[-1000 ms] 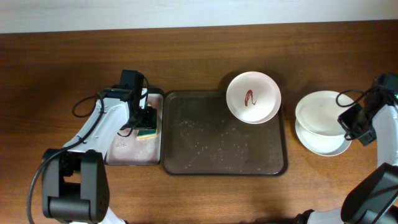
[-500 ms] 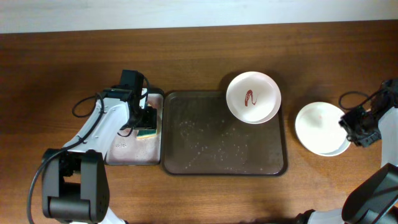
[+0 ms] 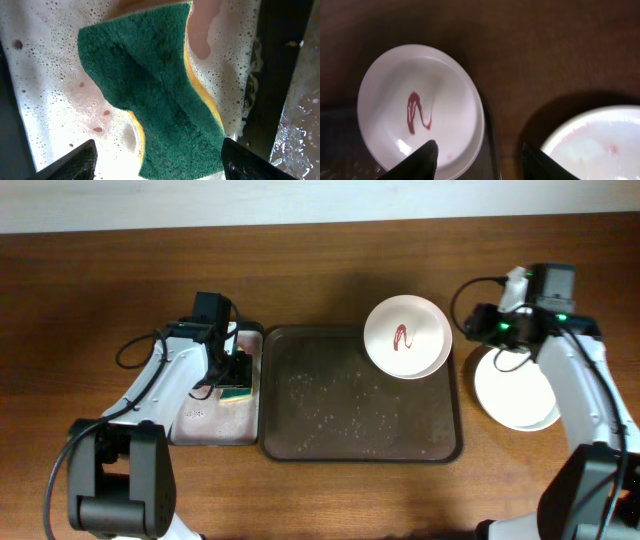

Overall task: Clean dirty plates on tray and stack at the side
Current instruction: 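Grasp the red-sauced white bowl rim with the right gripper, then drag the white bowl to the center of the brown tray, then grasp the sponge in the white tray with the left gripper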

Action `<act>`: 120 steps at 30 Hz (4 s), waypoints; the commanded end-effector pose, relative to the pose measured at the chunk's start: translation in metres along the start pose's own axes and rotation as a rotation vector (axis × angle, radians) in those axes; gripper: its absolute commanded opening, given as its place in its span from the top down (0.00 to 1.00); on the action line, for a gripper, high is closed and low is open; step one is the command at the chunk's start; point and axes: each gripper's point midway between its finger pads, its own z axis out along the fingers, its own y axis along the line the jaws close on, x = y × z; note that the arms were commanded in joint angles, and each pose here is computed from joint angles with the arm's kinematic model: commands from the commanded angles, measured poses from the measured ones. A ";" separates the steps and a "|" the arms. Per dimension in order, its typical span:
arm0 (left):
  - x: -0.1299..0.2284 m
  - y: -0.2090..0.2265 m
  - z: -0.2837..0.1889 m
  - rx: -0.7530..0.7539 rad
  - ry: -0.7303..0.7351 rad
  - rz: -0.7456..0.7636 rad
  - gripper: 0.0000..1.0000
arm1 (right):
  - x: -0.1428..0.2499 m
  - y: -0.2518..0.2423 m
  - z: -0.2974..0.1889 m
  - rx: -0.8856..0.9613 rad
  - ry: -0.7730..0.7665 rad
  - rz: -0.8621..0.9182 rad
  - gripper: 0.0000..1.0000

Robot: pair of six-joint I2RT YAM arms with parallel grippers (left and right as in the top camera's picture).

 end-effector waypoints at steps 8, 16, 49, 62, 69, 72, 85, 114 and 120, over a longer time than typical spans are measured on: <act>-0.001 0.000 -0.004 0.009 -0.011 -0.002 0.22 | 0.007 0.003 0.074 0.079 0.033 -0.077 0.51; 0.001 0.000 -0.004 0.008 -0.004 -0.002 0.22 | 0.028 0.004 0.102 0.038 0.111 -0.067 0.78; 0.001 0.000 -0.004 0.008 -0.004 -0.002 0.21 | 0.122 0.105 0.087 -0.184 0.447 -0.039 0.37; 0.001 0.000 -0.004 0.008 -0.004 -0.002 0.21 | 0.129 0.122 0.090 -0.202 0.446 -0.089 0.44; 0.001 0.000 -0.004 0.008 -0.004 -0.002 0.21 | 0.145 0.112 0.094 -0.080 0.462 -0.062 0.80; 0.001 0.000 -0.004 0.008 -0.004 -0.002 0.21 | 0.150 0.110 0.093 -0.071 0.475 -0.049 0.91; -0.009 -0.001 -0.001 0.012 -0.044 -0.004 0.22 | 0.154 0.107 0.092 -0.061 0.493 -0.039 0.96; -0.017 -0.003 0.042 0.005 -0.040 -0.015 0.24 | 0.157 0.106 0.090 -0.054 0.507 -0.037 0.96; -0.002 -0.001 0.042 -0.002 0.023 -0.011 0.38 | 0.157 0.106 0.090 -0.054 0.507 -0.037 0.96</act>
